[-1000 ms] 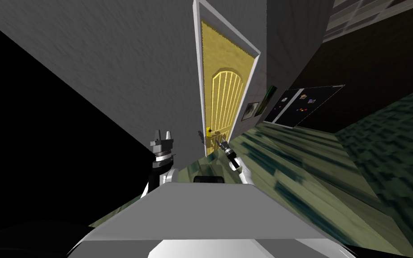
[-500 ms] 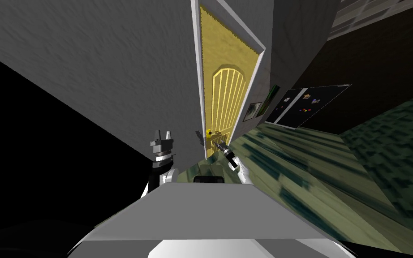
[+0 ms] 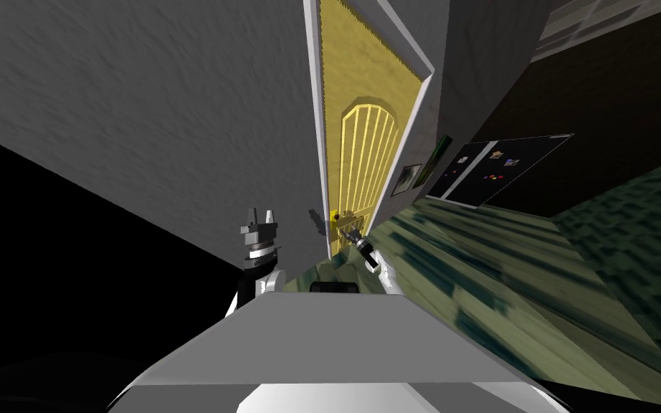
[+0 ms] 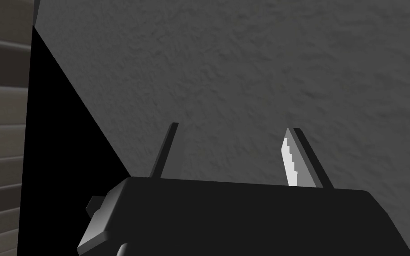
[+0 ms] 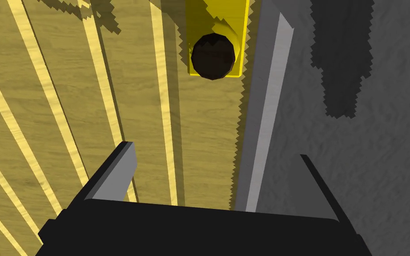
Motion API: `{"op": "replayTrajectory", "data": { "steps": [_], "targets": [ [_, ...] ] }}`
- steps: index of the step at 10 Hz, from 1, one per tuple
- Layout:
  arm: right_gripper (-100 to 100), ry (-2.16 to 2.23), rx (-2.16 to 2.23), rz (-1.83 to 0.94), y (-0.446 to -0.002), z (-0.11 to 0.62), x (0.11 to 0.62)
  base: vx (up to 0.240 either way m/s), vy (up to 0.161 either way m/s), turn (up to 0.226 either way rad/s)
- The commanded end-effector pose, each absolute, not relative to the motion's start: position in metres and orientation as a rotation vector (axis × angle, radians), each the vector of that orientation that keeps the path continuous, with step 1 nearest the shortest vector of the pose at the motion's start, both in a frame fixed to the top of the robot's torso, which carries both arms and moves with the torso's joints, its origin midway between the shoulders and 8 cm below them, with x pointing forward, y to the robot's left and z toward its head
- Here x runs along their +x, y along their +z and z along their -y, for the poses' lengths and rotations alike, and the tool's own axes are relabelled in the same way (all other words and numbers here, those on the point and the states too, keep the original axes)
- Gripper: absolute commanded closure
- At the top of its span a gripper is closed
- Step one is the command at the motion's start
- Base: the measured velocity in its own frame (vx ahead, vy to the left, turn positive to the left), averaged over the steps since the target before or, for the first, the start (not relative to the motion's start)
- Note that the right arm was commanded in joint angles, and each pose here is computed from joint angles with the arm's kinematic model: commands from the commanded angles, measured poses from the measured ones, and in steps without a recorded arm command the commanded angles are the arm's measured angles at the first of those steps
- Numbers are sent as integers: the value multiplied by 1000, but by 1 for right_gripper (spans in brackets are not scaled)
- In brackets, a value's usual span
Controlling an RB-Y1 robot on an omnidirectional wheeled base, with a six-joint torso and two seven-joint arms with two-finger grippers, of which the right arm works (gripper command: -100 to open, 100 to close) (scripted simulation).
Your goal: Pull the door open
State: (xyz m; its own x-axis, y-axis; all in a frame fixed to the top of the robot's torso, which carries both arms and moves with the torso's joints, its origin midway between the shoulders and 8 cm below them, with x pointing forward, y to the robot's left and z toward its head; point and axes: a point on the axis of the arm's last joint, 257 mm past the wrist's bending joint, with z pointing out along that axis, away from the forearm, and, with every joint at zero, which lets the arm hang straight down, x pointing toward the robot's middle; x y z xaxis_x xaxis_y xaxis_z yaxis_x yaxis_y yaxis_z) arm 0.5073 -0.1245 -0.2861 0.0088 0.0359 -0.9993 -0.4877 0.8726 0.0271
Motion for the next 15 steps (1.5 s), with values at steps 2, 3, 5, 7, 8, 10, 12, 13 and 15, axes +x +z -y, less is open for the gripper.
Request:
{"op": "replayTrajectory", "data": {
  "steps": [2, 3, 5, 7, 8, 10, 12, 13, 15],
  "targets": [
    [-100, 418, -394, -1524, -292, 122, 507, 94, -3, 4],
    [-100, 404, -385, -1534, -296, 145, 510, 54, 167, 155],
    [-100, 390, -372, -1540, -299, 169, 512, 89, 200, 96],
    [-100, 379, -361, -1544, -300, 186, 514, 82, 130, 87],
    [-100, 368, -350, -1546, -300, 205, 515, 91, 131, 125],
    [-100, 353, -332, -1547, -299, 230, 517, 141, 120, 106],
    [-100, 340, -318, -1547, -297, 249, 518, 146, 124, 71],
    [-100, 335, -312, -1546, -296, 257, 518, 134, 112, 60],
    [100, 339, -316, -1547, -298, 250, 517, 21, 14, -3]
  ]
}}
